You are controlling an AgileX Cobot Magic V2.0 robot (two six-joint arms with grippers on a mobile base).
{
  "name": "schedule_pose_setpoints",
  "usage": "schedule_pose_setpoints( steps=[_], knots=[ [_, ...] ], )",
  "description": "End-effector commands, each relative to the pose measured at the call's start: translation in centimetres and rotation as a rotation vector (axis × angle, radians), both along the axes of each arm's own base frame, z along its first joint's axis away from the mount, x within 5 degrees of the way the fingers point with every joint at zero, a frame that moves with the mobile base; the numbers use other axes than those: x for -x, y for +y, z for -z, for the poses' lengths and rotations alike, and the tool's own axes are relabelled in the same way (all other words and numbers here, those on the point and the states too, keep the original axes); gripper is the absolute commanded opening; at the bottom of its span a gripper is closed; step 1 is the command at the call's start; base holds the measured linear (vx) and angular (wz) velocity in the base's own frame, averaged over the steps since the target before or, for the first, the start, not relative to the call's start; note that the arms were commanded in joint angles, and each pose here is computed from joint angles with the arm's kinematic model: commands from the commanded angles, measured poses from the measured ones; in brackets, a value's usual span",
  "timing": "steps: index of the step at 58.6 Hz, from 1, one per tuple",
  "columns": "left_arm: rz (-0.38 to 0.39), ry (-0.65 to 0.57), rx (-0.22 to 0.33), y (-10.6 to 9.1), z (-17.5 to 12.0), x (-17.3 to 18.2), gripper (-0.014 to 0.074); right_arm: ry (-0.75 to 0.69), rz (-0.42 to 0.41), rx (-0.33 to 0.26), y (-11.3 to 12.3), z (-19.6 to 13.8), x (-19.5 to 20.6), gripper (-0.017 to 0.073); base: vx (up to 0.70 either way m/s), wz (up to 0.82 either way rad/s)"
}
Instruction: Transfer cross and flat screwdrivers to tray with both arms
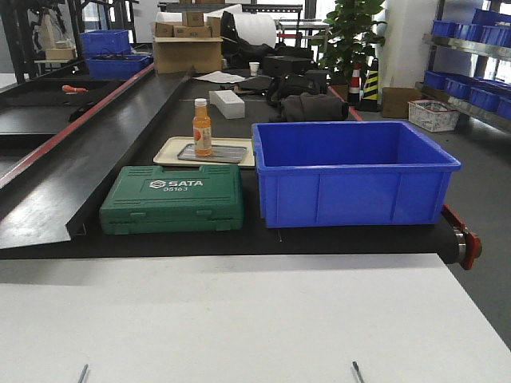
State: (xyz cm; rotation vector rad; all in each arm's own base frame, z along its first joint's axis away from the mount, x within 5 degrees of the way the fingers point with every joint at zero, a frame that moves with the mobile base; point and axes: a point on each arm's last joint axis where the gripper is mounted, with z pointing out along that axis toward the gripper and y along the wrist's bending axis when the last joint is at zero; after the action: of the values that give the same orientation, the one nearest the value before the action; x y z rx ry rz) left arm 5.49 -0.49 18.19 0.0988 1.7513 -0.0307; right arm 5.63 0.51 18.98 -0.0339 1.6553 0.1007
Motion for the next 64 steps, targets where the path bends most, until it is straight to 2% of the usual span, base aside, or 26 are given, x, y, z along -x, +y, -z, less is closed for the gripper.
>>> schedule_pose_setpoints(
  steps=[1,38,49,56,60,64],
  knots=[
    [-0.004,-0.114,0.012,0.0,-1.6,0.1,0.0003,-0.080,0.007,0.004,-0.1,-0.5,0.0,-0.0008,0.00,0.00],
    [-0.004,-0.132,0.009,0.1,-1.7,0.1,0.0003,-0.084,0.008,0.003,-0.1,-0.5,0.0,-0.0008,0.00,0.00],
    [-0.012,-0.239,0.013,0.1,-2.7,0.1,0.0003,-0.118,0.009,0.000,-0.1,-0.9,0.0,-0.0008,0.00,0.00],
    [-0.016,-0.285,0.016,0.2,-3.1,0.1,0.0003,-0.194,0.012,-0.006,-0.1,-1.6,0.0,-0.0008,0.00,0.00],
    [-0.023,-0.387,0.014,0.2,-4.3,0.3,0.0003,-0.275,0.015,-0.013,-0.1,-2.5,0.2,-0.0008,0.00,0.00],
    [-0.030,-0.506,0.044,0.3,-5.4,0.6,0.0003,-0.340,0.017,-0.018,-0.2,-3.8,0.4,-0.0008,0.00,0.00]
  ],
)
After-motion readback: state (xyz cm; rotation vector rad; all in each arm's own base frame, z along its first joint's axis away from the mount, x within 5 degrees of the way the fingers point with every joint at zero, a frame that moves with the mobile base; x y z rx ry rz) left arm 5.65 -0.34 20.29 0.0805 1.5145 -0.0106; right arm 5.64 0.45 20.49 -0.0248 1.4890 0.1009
